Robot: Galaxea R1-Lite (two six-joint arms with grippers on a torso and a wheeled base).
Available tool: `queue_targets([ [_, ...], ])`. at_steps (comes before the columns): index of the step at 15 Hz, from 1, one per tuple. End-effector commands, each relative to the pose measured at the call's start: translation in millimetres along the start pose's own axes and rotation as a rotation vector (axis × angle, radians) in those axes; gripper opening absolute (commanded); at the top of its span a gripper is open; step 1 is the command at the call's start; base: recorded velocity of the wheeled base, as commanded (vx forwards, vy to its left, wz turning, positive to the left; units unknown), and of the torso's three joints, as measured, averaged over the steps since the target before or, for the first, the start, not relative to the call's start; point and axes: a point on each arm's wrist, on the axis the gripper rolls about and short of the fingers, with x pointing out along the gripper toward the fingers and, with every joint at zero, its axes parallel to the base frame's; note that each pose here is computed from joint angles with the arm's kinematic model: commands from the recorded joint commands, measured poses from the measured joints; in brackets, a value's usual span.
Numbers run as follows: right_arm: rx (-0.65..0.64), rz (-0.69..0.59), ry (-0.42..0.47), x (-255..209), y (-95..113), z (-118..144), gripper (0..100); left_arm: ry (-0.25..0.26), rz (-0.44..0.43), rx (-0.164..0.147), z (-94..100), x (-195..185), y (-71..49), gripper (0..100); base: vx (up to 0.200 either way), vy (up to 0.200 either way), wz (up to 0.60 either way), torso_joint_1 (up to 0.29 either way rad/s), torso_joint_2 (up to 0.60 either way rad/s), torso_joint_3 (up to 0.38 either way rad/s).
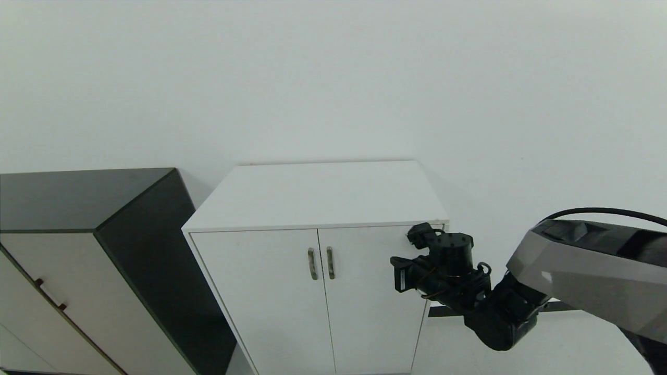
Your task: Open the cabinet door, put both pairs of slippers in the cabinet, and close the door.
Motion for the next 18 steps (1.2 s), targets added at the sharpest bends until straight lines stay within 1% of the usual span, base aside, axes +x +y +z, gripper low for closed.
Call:
queue_targets([
  [1, 0.003, -0.064, -0.056, -51.0, -6.8, 28.4, 0, 0.001, 0.0, 0.0, 0.0, 0.1, 0.0, 0, 0.0, 0.0, 0.0, 0.0, 0.0, 0.0],
  [3, 0.01, -0.142, -0.066, -88.9, -17.8, 38.6, 0, 0.001, 0.0, 0.0, 0.0, 0.1, 0.0, 0, 0.0, 0.0, 0.0, 0.0, 0.0, 0.0],
  [4, 0.017, -0.22, -0.07, -116.6, -24.5, 41.6, 0, 0.0, 0.0, -0.002, 0.0, 0.0, 0.0, 0, 0.0, 0.0, 0.0, 0.0, 0.0, 0.0],
  [5, 0.019, -0.253, -0.067, -126.2, -27.1, 41.3, 0, 0.001, 0.0, -0.002, 0.0, 0.1, 0.0, 0, 0.0, 0.0, 0.0, 0.0, 0.0, 0.0],
  [6, 0.027, -0.362, -0.046, -158.3, -35.2, 36.9, 0, 0.001, 0.0, -0.002, 0.0, 0.1, 0.0, 0, 0.0, 0.0, 0.0, 0.0, 0.0, 0.0],
  [8, 0.039, -0.494, -0.03, -193.8, -46.2, 29.0, 0, 0.001, 0.0, -0.002, 0.0, 0.1, 0.0, 0, 0.0, 0.0, 0.0, 0.0, 0.0, 0.0],
  [9, 0.044, -0.539, -0.026, -211.9, -49.2, 25.2, 0, 0.001, 0.0, 0.0, 0.0, 0.1, 0.0, 0, 0.0, 0.0, 0.0, 0.0, 0.0, 0.0],
  [12, 0.046, -0.604, -0.017, -257.1, -46.2, 19.4, 0, 0.001, 0.0, 0.0, 0.0, 0.1, 0.0, 0, 0.0, 0.0, 0.0, 0.0, 0.0, 0.0],
  [13, 0.05, -0.632, -0.03, -280.6, -43.2, 20.3, 0, 0.001, 0.0, 0.0, 0.0, 0.1, 0.0, 0, 0.0, 0.0, 0.0, 0.0, 0.0, 0.0],
  [15, 0.057, -0.634, -0.063, -320.1, -35.5, 18.4, 0, 0.0, 0.0, 0.0, 0.0, 0.0, 0.0, 0, 0.0, 0.0, 0.0, 0.0, 0.0, 0.0],
  [17, 0.069, -0.634, -0.093, -356.8, -28.8, 7.1, 0, 0.001, 0.0, -0.002, 0.0, 0.1, 0.0, 0, 0.0, 0.0, 0.0, 0.0, 0.0, 0.0],
  [18, 0.075, -0.632, -0.096, -376.7, -25.5, -6.8, 0, 0.001, 0.0, -0.002, 0.0, 0.1, 0.0, 0, 0.0, 0.0, 0.0, 0.0, 0.0, 0.0],
])
